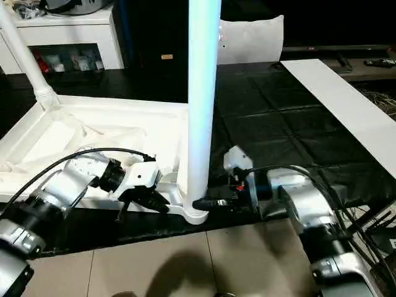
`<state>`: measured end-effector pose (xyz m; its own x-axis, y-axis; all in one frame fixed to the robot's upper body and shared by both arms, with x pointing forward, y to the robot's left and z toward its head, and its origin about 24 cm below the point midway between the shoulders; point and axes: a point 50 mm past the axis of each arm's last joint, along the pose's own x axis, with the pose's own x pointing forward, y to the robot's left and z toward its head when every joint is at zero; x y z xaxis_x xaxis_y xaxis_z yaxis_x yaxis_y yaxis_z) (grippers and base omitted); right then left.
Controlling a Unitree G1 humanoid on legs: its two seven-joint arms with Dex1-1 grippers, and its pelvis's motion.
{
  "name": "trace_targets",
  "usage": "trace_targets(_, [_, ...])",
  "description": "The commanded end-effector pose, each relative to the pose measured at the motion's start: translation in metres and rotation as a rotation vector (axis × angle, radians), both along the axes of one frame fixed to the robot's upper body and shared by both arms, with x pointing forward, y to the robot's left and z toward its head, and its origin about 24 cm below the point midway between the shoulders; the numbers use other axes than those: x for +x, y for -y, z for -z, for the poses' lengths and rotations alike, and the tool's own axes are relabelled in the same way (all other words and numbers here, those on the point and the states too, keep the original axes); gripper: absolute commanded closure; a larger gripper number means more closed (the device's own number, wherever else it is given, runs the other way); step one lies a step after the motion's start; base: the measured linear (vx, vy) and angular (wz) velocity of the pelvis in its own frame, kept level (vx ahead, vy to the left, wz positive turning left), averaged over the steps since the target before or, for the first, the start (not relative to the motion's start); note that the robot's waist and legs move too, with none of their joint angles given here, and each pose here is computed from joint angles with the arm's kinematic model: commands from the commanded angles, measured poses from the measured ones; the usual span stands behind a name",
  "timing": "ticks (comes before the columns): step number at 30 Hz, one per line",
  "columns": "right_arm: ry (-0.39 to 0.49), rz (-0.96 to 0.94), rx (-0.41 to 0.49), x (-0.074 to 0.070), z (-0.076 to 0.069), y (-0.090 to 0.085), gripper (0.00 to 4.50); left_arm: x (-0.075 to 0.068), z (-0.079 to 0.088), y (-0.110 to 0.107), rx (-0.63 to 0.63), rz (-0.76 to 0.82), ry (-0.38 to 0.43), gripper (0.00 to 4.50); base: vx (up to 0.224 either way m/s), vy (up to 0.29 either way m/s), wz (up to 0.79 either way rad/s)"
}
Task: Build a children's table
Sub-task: Rotate leg to tighten
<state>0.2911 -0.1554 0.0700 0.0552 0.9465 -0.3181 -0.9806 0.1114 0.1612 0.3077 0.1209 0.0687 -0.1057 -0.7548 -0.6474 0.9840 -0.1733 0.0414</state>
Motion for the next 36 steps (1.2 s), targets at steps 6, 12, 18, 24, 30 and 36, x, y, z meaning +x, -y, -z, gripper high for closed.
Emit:
trace_targets(6, [-0.016, -0.037, 0.021, 0.002, -0.005, -0.003, 2.42, 0.002, -0.006, 0.004, 0.024, 0.075, 0.027, 4.50, 0.000, 0.000, 0.00])
trace_targets(12, [-0.039, -0.044, 0.046, 0.001, -0.005, -0.006, 2.57, 0.004, -0.005, 0.004, 0.011, 0.050, 0.021, 4.50, 0.000, 0.000, 0.00])
trace_targets(18, [-0.048, 0.094, 0.101, -0.001, -0.002, -0.019, 2.57, 0.010, -0.006, 0.011, -0.090, -0.190, 0.013, 4.50, 0.000, 0.000, 0.00])
trace_targets(24, [-0.009, 0.394, 0.080, 0.015, 0.007, -0.040, 2.57, 0.012, -0.011, 0.028, -0.204, -0.409, 0.008, 4.50, 0.000, 0.000, 0.00])
trace_targets(30, [0.002, 0.714, 0.084, 0.038, 0.005, -0.061, 2.59, 0.021, -0.013, 0.048, -0.265, -0.641, 0.041, 4.50, 0.000, 0.000, 0.00])
trace_targets(36, [0.067, 0.875, 0.101, 0.050, 0.002, -0.071, 2.03, 0.027, -0.020, 0.069, -0.335, -0.804, 0.092, 4.50, 0.000, 0.000, 0.00])
